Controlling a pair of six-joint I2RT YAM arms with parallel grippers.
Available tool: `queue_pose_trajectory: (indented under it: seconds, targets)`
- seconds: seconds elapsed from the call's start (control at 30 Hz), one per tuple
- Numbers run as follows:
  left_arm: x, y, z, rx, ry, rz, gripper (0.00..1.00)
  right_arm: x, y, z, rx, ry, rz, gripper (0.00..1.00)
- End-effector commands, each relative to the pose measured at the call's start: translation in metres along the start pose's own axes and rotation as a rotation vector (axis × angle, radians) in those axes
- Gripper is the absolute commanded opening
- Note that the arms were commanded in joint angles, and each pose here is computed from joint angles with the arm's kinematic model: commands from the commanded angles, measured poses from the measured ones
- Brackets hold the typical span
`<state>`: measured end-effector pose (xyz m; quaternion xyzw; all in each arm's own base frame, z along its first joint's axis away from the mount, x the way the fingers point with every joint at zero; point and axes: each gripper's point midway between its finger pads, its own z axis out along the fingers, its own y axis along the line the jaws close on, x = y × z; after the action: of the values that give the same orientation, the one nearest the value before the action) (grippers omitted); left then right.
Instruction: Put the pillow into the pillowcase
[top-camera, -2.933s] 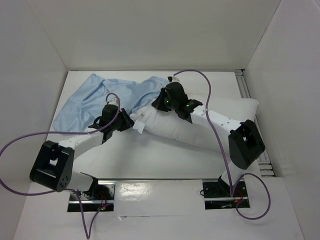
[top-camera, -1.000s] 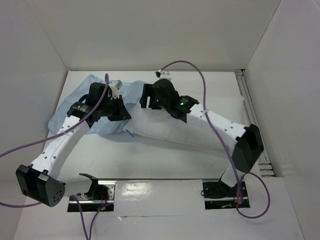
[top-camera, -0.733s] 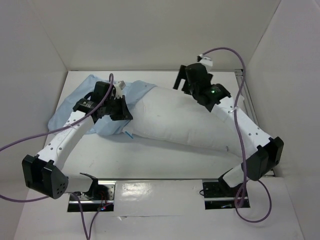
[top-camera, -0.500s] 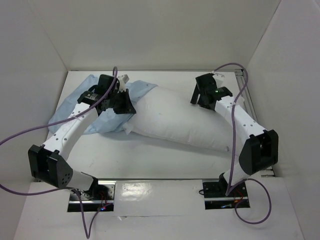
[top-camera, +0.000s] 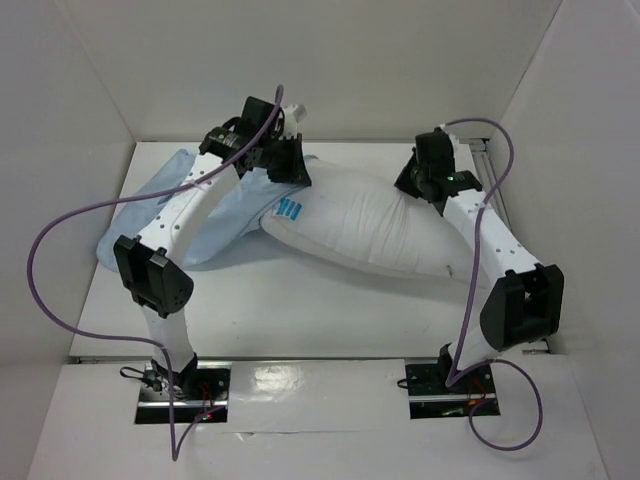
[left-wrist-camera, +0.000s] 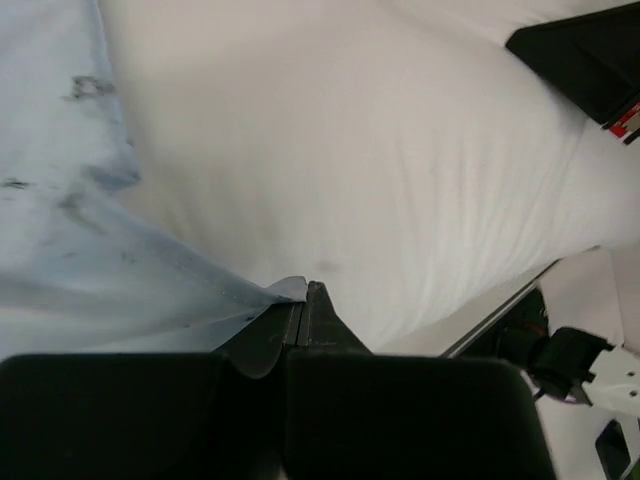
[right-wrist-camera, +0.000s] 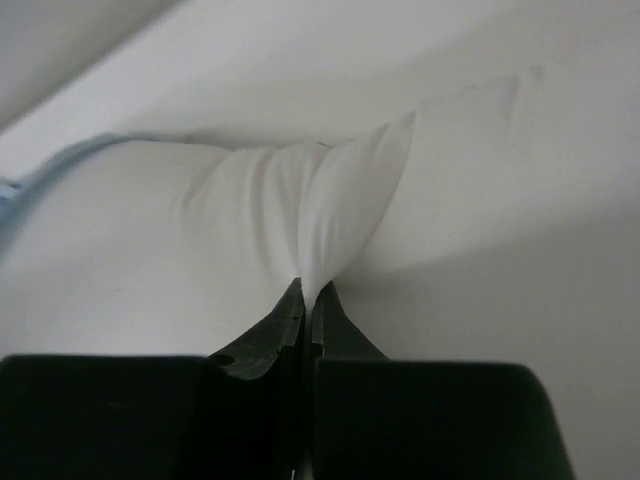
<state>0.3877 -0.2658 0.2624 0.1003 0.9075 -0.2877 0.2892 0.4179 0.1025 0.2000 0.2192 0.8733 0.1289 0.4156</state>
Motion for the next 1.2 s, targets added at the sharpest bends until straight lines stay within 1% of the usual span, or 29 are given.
queue_pose_trajectory:
  seconds: [0.0,0.07,0.13,0.17,0.23,0.27,0.3,0.33,0.37,0.4,0.47,0.5,0.53,0.57,0.6,0.63,0.67,0.7,0.77,0.8,0.87,0.9,0.93,0.97,1.0,1.03,1.07,1.1,1.17]
  targets:
    - [-0.051,-0.060,-0.043,0.157,-0.151,0.115,0.00,-0.103,0.095,-0.083,-0.345,-0.236,0.054,0.00]
    - [-0.055,-0.070,-0.049,0.195,-0.157,0.126,0.00,-0.122,0.101,-0.117,-0.381,-0.297,0.062,0.00]
    - [-0.052,-0.081,-0.059,0.250,-0.149,0.128,0.00,-0.124,0.102,-0.132,-0.387,-0.318,0.064,0.00]
    - [-0.039,-0.077,-0.051,0.255,-0.102,0.113,0.00,-0.117,0.099,-0.132,-0.379,-0.311,0.062,0.00]
    - [-0.015,-0.085,-0.056,0.288,-0.051,0.115,0.00,-0.090,0.088,-0.122,-0.344,-0.270,0.049,0.00]
    - [0.015,-0.073,-0.040,0.274,0.034,0.086,0.00,-0.079,0.078,-0.114,-0.316,-0.250,0.046,0.00]
    - [0.035,-0.075,-0.036,0.277,0.073,0.087,0.00,-0.046,0.065,-0.092,-0.277,-0.169,0.041,0.00]
    - [0.048,-0.077,-0.046,0.285,0.074,0.088,0.00,-0.029,0.061,-0.086,-0.272,-0.127,0.048,0.00]
    - [0.063,-0.075,-0.043,0.286,0.096,0.088,0.00,-0.012,0.055,-0.077,-0.256,-0.092,0.048,0.00]
    - [0.101,-0.057,-0.028,0.252,0.190,0.044,0.00,0.028,0.039,-0.058,-0.219,-0.007,0.034,0.00]
    - [0.132,-0.048,-0.026,0.231,0.240,0.045,0.00,0.065,0.037,-0.052,-0.223,0.054,0.021,0.00]
    - [0.150,-0.035,-0.020,0.200,0.289,0.039,0.00,0.078,0.033,-0.048,-0.217,0.076,0.010,0.00]
    - [0.155,-0.025,-0.018,0.156,0.307,0.041,0.18,0.105,0.023,-0.041,-0.192,0.139,-0.001,0.00]
    - [0.156,-0.021,-0.018,0.132,0.320,0.059,0.32,0.113,0.017,-0.037,-0.173,0.157,-0.005,0.00]
    - [0.152,-0.020,-0.024,0.104,0.330,0.055,0.50,0.122,0.016,-0.038,-0.169,0.178,-0.018,0.00]
    - [0.145,-0.021,-0.028,0.091,0.312,0.075,0.78,0.124,0.011,-0.036,-0.155,0.177,-0.020,0.00]
    - [0.136,-0.018,-0.030,0.059,0.282,0.087,0.87,0.131,0.007,-0.036,-0.141,0.187,-0.041,0.00]
    - [0.115,-0.027,-0.037,0.063,0.219,0.109,0.93,0.131,0.007,-0.036,-0.141,0.187,-0.041,0.00]
    - [0.095,-0.028,-0.049,0.036,0.165,0.116,0.91,0.136,0.006,-0.035,-0.129,0.198,-0.063,0.00]
    - [0.074,-0.033,-0.061,0.045,0.105,0.120,0.85,0.135,0.004,-0.034,-0.124,0.191,-0.074,0.00]
    - [0.052,-0.021,-0.062,0.007,0.056,0.099,0.72,0.136,0.006,-0.034,-0.117,0.192,-0.081,0.00]
    - [0.043,-0.010,-0.063,-0.049,0.030,0.072,0.52,0.136,0.006,-0.034,-0.116,0.192,-0.082,0.00]
    - [0.029,-0.006,-0.067,-0.077,-0.012,0.059,0.49,0.133,0.009,-0.034,-0.123,0.186,-0.080,0.00]
    - [0.019,0.006,-0.068,-0.111,-0.035,0.042,0.49,0.132,0.010,-0.033,-0.123,0.186,-0.080,0.00]
    - [0.012,0.020,-0.063,-0.171,-0.050,0.004,0.52,0.132,0.010,-0.033,-0.123,0.186,-0.080,0.00]
    - [0.007,0.031,-0.062,-0.219,-0.068,-0.020,0.81,0.134,0.012,-0.034,-0.129,0.190,-0.086,0.00]
    - [-0.001,0.047,-0.062,-0.280,-0.091,-0.049,0.87,0.132,0.015,-0.033,-0.130,0.189,-0.085,0.00]
    - [-0.004,0.070,-0.049,-0.368,-0.092,-0.069,0.89,0.135,0.017,-0.034,-0.135,0.192,-0.091,0.00]
    - [-0.012,0.095,-0.038,-0.438,-0.093,-0.113,0.90,0.134,0.016,-0.033,-0.128,0.185,-0.092,0.00]
